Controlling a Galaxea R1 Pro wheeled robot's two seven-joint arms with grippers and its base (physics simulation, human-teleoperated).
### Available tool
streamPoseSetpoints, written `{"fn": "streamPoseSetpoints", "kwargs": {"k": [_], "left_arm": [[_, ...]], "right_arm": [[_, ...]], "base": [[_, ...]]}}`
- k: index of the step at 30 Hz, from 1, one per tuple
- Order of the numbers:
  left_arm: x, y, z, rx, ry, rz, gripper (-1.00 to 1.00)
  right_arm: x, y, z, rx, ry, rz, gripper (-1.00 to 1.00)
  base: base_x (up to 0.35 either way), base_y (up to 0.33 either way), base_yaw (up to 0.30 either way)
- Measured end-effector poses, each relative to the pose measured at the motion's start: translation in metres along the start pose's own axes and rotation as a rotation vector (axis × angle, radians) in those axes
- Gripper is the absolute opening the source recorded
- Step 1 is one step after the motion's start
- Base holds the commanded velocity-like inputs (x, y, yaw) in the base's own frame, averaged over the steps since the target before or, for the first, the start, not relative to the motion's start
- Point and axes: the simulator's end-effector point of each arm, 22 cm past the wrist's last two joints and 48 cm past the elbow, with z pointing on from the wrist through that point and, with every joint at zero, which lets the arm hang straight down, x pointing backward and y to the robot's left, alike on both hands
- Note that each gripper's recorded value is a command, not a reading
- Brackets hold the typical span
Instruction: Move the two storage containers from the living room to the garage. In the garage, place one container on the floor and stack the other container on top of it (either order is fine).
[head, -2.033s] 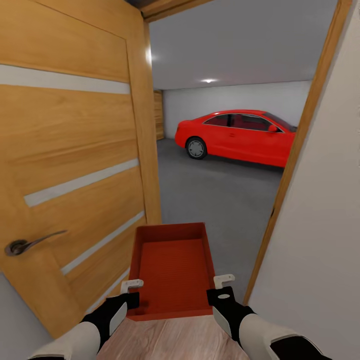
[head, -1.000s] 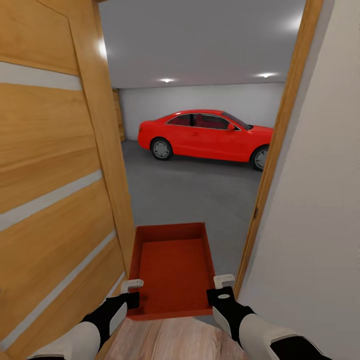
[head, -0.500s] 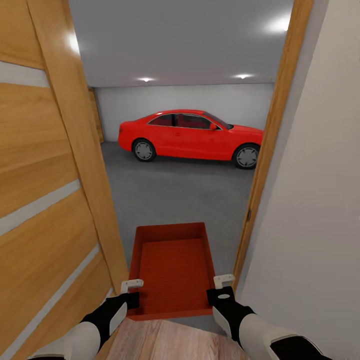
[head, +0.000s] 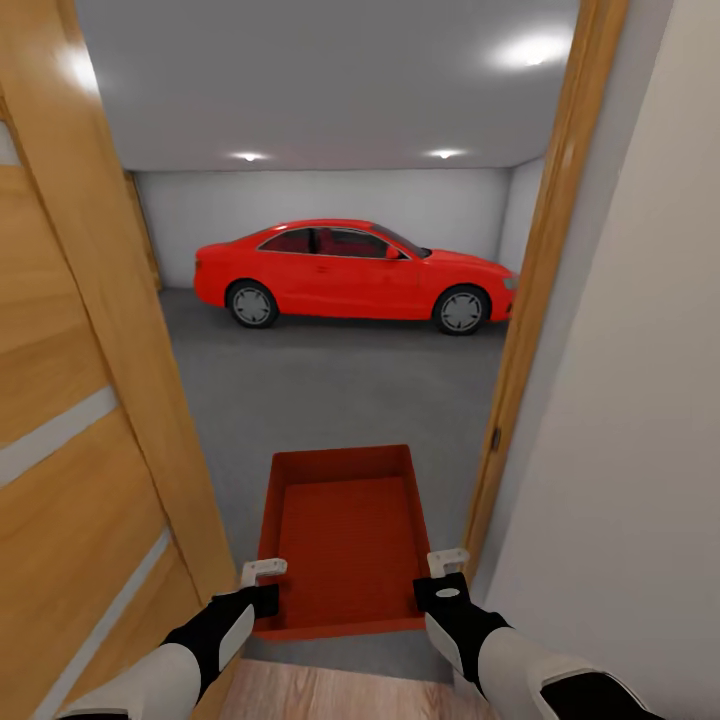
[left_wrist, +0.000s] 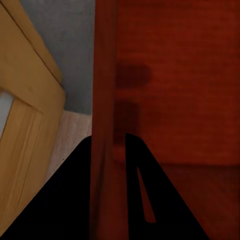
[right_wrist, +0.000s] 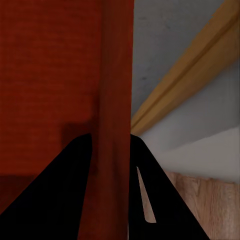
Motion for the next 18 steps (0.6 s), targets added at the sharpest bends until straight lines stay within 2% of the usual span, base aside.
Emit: {"fn": "streamPoseSetpoints", "kwargs": {"k": [11, 18], "left_arm": [[-0.0001, 0.0, 0.0, 0.0, 0.0, 0.0, -1.0], [0.0002, 0.0001, 0.0, 0.0, 0.0, 0.0, -1.0]], "right_arm": [[-0.0001, 0.0, 0.0, 0.0, 0.0, 0.0, -1.0], [0.0, 0.0001, 0.0, 0.0, 0.0, 0.0, -1.0]], "base": [[0.199, 0.228, -0.223], [0.199, 0.228, -0.026]]}}
